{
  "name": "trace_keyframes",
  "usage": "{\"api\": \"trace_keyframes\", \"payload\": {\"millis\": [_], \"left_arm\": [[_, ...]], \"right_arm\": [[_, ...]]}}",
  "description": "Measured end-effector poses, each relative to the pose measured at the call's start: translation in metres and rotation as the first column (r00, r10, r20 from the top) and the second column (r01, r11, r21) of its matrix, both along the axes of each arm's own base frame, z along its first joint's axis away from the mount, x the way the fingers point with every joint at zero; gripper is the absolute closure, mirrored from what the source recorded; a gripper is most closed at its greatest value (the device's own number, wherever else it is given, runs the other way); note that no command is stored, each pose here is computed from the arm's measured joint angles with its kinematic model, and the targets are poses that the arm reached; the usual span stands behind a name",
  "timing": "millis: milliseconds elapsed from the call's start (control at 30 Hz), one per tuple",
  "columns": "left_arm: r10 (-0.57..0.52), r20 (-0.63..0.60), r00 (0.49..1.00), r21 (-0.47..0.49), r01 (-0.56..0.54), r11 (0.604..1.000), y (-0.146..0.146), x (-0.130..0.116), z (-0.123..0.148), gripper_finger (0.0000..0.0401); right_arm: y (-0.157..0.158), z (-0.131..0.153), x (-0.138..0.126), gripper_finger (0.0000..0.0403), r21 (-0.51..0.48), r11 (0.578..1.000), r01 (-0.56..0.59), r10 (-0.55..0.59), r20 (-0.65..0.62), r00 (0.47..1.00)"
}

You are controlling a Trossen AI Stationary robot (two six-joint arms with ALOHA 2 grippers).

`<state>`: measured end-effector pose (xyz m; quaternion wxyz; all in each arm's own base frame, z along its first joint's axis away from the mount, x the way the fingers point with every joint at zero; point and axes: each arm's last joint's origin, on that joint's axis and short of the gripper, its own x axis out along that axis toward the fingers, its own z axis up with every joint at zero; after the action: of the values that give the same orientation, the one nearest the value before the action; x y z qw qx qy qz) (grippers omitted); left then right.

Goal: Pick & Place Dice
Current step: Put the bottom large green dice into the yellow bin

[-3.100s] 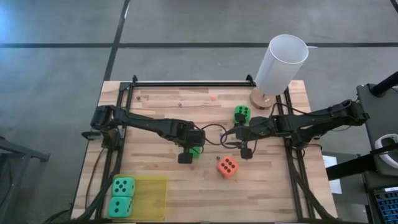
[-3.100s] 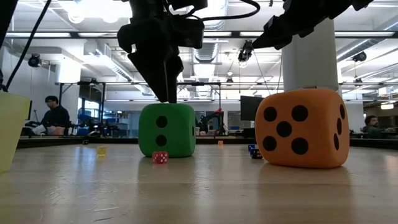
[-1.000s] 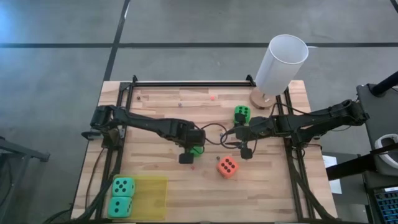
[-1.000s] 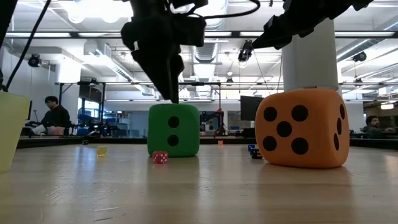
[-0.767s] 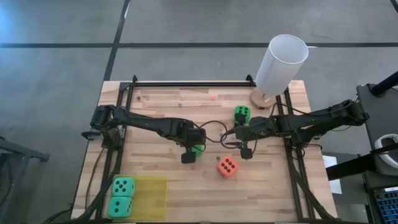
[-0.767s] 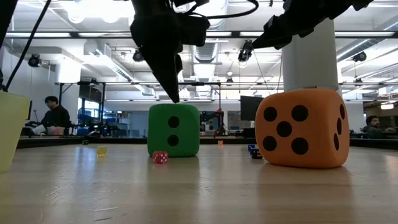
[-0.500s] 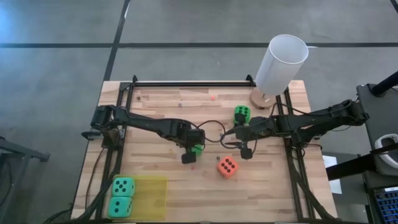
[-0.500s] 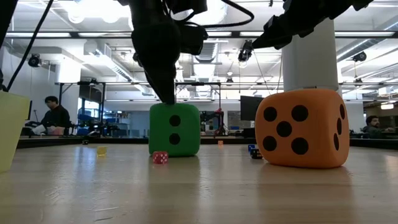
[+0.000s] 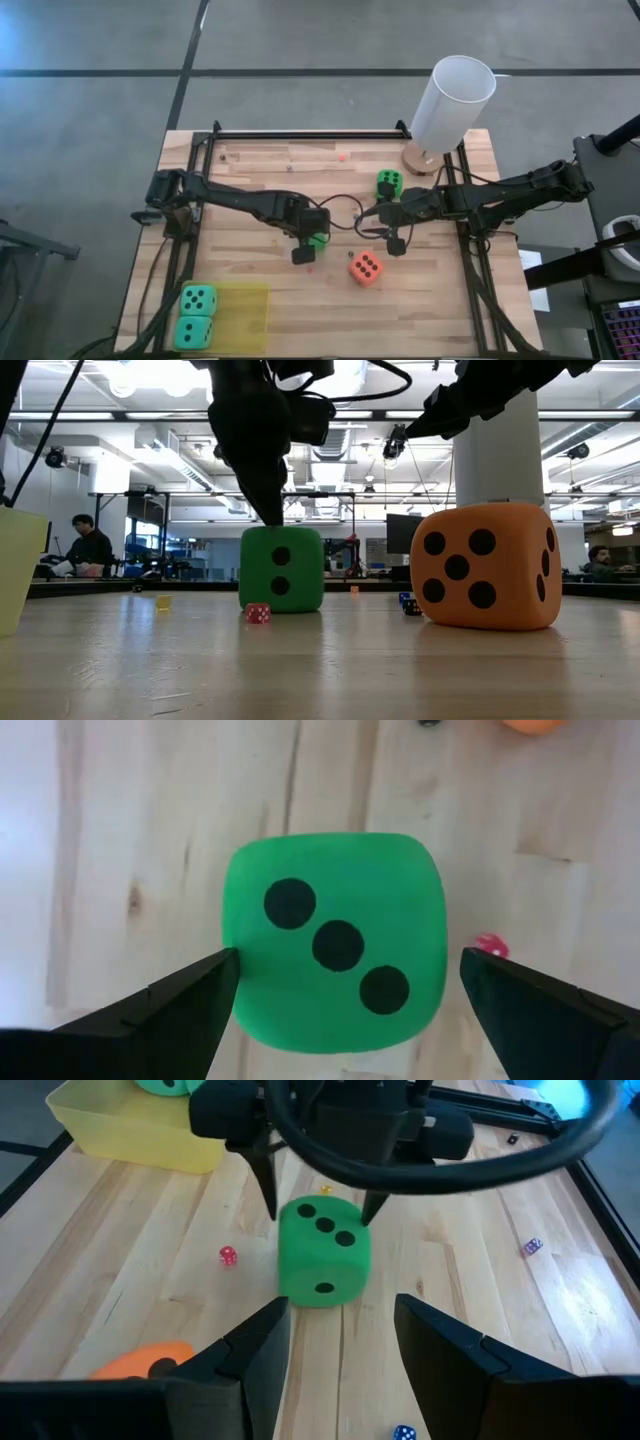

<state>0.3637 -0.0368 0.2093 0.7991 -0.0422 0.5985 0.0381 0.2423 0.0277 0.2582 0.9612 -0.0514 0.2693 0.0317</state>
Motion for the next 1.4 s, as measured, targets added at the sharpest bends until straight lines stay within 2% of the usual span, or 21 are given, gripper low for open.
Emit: {"api": "trace_keyframes", "payload": {"millis": [333, 600, 1000, 1400], "left_arm": [[-0.063, -0.002, 0.998, -0.005, 0.063, 0.998, -0.020, -0.003, 0.000, 0.0019], [-0.062, -0.002, 0.998, -0.005, 0.062, 0.998, -0.020, -0.003, 0.001, 0.0020], [-0.042, 0.029, 0.999, 0.010, 0.041, 0.999, -0.019, 0.002, 0.010, 0.0018], [0.045, 0.048, 0.998, 0.012, -0.045, 0.999, -0.018, 0.004, 0.015, 0.0019]], "right_arm": [[0.000, 0.000, 0.000, 0.0223, 0.003, 1.000, 0.002, -0.002, 0.000, 1.000], [0.000, 0.000, 0.000, 0.0223, 0.007, 1.000, 0.005, -0.005, -0.001, 1.000], [0.000, 0.000, 0.000, 0.0223, 0.007, 1.000, 0.005, -0.005, -0.001, 1.000], [0.000, 0.000, 0.000, 0.0223, 0.007, 1.000, 0.005, -0.005, -0.001, 1.000]]}}
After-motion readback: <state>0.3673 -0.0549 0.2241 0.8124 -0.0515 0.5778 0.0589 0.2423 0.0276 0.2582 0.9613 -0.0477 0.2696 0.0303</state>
